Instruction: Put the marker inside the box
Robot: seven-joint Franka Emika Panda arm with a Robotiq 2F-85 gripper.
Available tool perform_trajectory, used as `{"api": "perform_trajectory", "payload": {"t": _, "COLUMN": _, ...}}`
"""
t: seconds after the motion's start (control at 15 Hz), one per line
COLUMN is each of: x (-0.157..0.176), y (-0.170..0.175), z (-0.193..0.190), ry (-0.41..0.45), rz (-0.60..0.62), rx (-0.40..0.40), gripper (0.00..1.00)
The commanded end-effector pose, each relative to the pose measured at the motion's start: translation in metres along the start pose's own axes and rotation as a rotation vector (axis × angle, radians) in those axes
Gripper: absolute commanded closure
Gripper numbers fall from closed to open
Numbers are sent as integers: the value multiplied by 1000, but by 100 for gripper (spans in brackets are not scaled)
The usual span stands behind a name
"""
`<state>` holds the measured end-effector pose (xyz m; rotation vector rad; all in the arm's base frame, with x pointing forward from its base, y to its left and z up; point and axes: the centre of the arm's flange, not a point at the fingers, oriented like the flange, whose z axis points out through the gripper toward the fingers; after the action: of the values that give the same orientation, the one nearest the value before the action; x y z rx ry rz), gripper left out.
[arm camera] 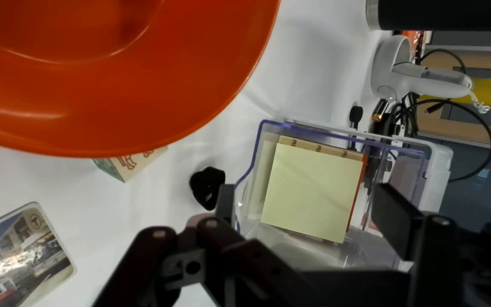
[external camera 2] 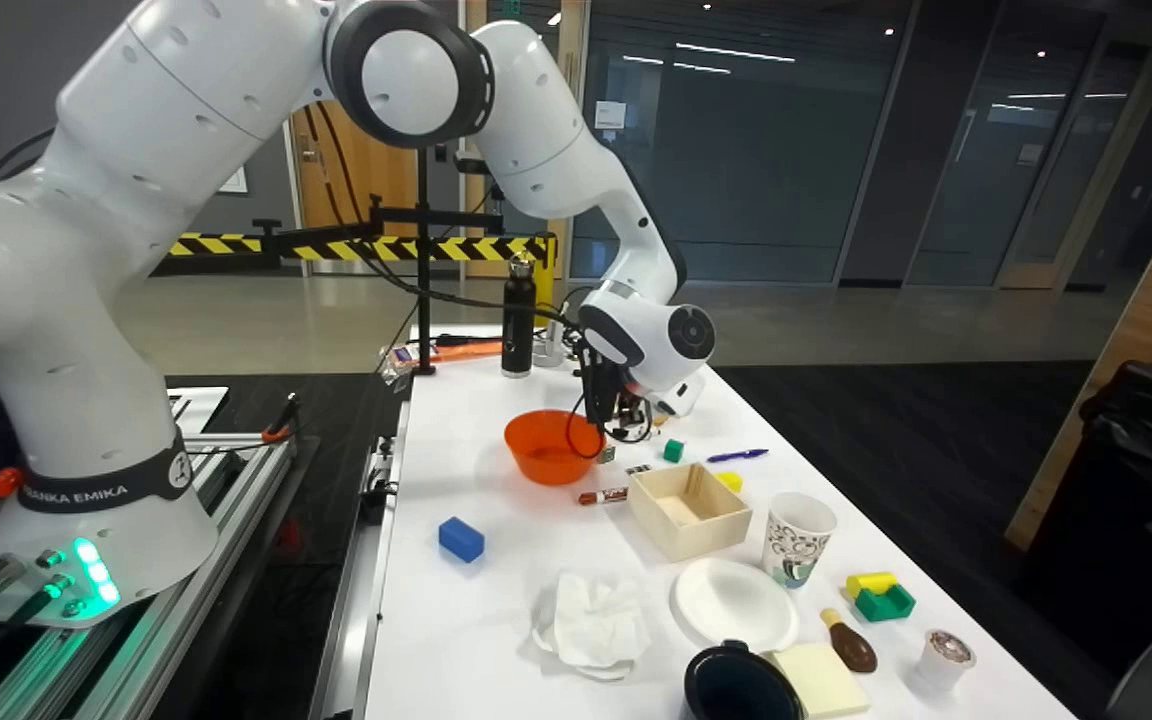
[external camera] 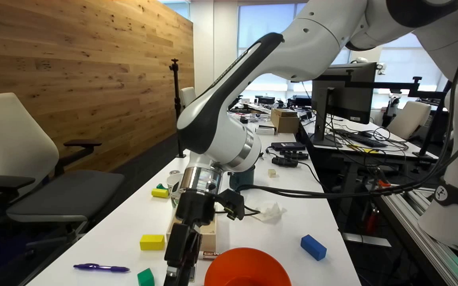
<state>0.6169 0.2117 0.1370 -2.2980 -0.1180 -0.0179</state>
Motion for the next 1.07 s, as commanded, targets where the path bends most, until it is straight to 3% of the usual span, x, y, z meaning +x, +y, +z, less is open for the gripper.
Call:
{"api": "perform_trajectory", "payload": {"t": 0.0, "x": 10, "y": 5, "z": 12, "ry": 33, "rz": 0, "rx": 21, "gripper": 16}}
{"api": "perform_trajectory", "payload": {"t": 0.13, "x": 12, "y": 9, "z": 13, "ry": 37, "rz": 3, "rx": 13, "gripper": 15}}
{"api": "perform_trajectory", "payload": {"t": 0.53, "x": 17, "y": 21, "z": 26, "ry": 33, "rz": 14, "rx": 13, "gripper": 31}}
{"api": "perform_trajectory", "payload": {"t": 0.8, "x": 19, "y": 26, "z": 33, "ry": 30, "rz": 19, "rx": 20, "gripper": 32}}
{"api": "perform_trajectory", "payload": {"t": 0.93, "x": 19, "y": 30, "z": 37, "ry": 30, "rz": 24, "rx": 26, "gripper": 44}}
{"api": "perform_trajectory", "payload": {"t": 1.0, "x": 20, "y": 31, "z": 38, "ry": 29, "rz": 25, "rx": 30, "gripper": 45}}
